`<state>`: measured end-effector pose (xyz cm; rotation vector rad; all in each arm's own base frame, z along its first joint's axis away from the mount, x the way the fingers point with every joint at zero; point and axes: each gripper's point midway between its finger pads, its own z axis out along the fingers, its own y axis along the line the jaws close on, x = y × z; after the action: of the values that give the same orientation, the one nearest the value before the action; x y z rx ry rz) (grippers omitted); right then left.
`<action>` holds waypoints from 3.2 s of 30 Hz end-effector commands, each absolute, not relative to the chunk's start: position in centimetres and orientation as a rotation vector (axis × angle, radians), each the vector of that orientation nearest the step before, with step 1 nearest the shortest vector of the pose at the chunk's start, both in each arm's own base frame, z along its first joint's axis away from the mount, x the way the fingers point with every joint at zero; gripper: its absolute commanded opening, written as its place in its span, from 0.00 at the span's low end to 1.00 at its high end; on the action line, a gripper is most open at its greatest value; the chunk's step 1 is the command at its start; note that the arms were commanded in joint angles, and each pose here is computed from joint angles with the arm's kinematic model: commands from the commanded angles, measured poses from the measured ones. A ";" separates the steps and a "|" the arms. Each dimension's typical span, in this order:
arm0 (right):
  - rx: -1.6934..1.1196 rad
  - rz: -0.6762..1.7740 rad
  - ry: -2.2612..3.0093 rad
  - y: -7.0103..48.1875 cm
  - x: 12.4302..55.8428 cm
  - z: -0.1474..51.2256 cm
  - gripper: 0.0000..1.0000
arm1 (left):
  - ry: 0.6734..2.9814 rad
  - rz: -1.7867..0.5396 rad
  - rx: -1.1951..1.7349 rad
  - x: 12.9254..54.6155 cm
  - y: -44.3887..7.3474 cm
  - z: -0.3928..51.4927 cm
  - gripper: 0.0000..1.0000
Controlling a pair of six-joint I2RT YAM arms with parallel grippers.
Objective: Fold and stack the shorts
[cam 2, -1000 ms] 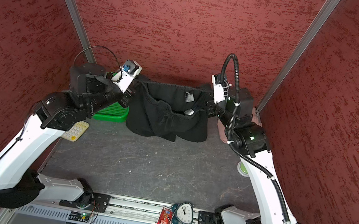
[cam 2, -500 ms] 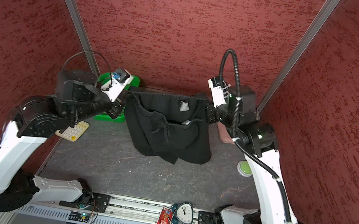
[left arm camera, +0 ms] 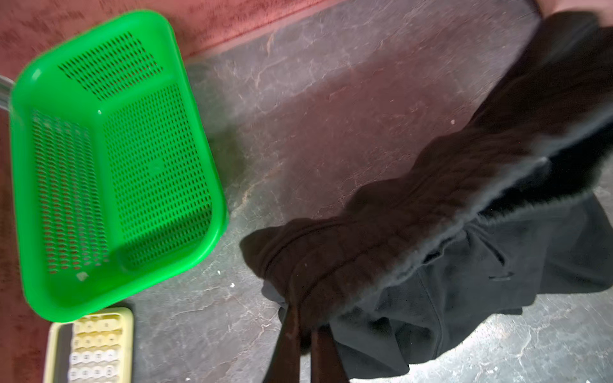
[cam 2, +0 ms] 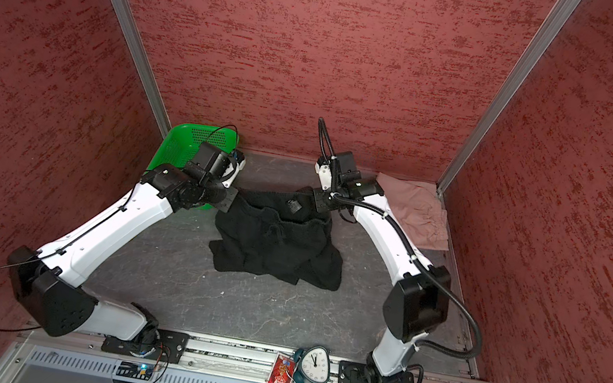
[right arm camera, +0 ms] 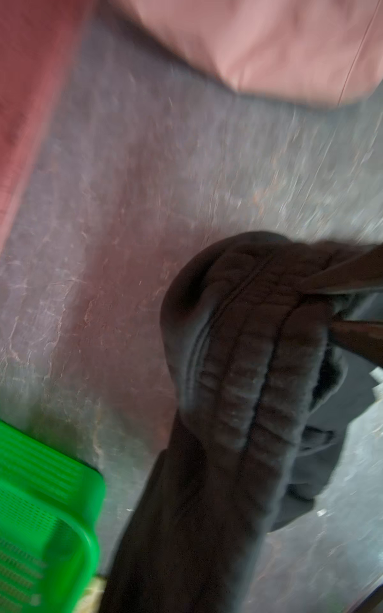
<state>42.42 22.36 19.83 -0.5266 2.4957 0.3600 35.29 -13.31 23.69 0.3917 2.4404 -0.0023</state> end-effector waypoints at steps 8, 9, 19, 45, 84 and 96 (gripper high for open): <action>-0.285 0.346 2.357 22.1 47.8 20.2 0.68 | 2.443 -0.116 0.243 38.4 -13.0 21.7 0.00; -0.242 0.370 2.349 21.9 47.6 20.1 0.69 | 2.429 -0.127 0.254 38.3 -13.3 22.0 0.00; -0.170 0.638 2.390 25.4 48.7 16.6 0.79 | 2.261 -0.075 0.405 36.1 -15.1 22.8 0.00; -0.114 0.561 2.567 27.6 48.2 9.7 0.73 | 2.207 -0.045 0.405 34.7 -14.5 24.7 0.00; -0.311 0.432 1.815 16.3 31.5 46.2 0.00 | 1.735 0.064 0.514 26.5 -12.3 47.9 0.00; -0.206 0.373 1.839 11.9 26.6 49.2 0.00 | 1.899 0.146 0.371 23.7 -9.6 50.2 0.00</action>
<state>26.10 13.90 50.18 -0.2901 1.7676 0.4714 22.72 -12.57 52.27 0.4965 1.7627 -0.0508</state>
